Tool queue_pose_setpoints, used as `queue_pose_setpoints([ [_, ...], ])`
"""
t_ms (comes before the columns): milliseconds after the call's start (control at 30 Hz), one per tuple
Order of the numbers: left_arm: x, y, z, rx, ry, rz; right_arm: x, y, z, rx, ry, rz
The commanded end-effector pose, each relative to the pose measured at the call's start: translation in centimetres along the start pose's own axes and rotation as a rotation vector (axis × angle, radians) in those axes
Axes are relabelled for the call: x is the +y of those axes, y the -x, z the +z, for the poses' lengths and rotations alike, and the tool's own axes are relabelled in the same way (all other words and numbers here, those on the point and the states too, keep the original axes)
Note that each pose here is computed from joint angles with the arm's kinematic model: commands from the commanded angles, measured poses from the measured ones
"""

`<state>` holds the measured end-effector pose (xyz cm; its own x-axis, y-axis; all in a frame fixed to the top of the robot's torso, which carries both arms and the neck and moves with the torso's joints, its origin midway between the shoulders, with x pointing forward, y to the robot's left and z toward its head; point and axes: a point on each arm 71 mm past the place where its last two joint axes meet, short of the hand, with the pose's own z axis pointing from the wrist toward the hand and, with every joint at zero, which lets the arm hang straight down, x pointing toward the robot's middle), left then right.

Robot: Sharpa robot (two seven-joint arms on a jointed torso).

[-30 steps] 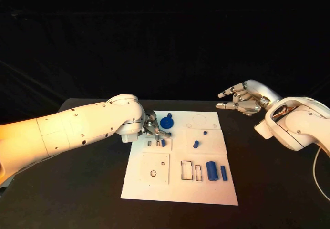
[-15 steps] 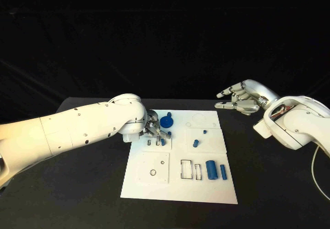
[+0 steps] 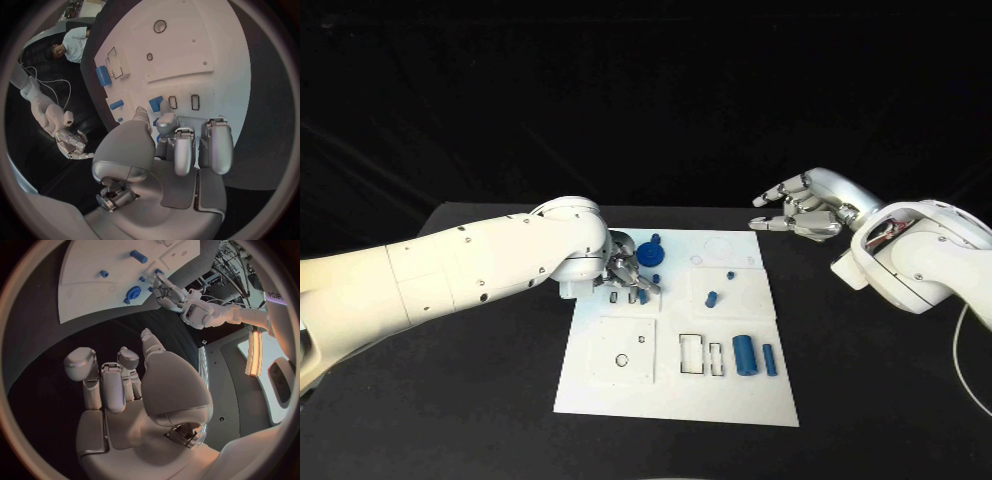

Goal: Assemble the parts on the task board

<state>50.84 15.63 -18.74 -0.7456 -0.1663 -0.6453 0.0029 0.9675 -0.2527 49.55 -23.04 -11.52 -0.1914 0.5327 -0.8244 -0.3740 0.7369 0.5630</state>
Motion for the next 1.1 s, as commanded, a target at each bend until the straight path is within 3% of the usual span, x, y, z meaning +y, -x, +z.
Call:
queue_pose_setpoints([
  [33, -0.04, -0.17, 0.00, 0.018, 0.000, 0.022, 0.03, -0.13, 0.03, 0.011, 0.006, -0.034],
  [1100, 0.15, -0.18, 0.19, 0.029, 0.003, 0.018, 0.01, -0.43, 0.13, 0.029, 0.001, -0.027],
])
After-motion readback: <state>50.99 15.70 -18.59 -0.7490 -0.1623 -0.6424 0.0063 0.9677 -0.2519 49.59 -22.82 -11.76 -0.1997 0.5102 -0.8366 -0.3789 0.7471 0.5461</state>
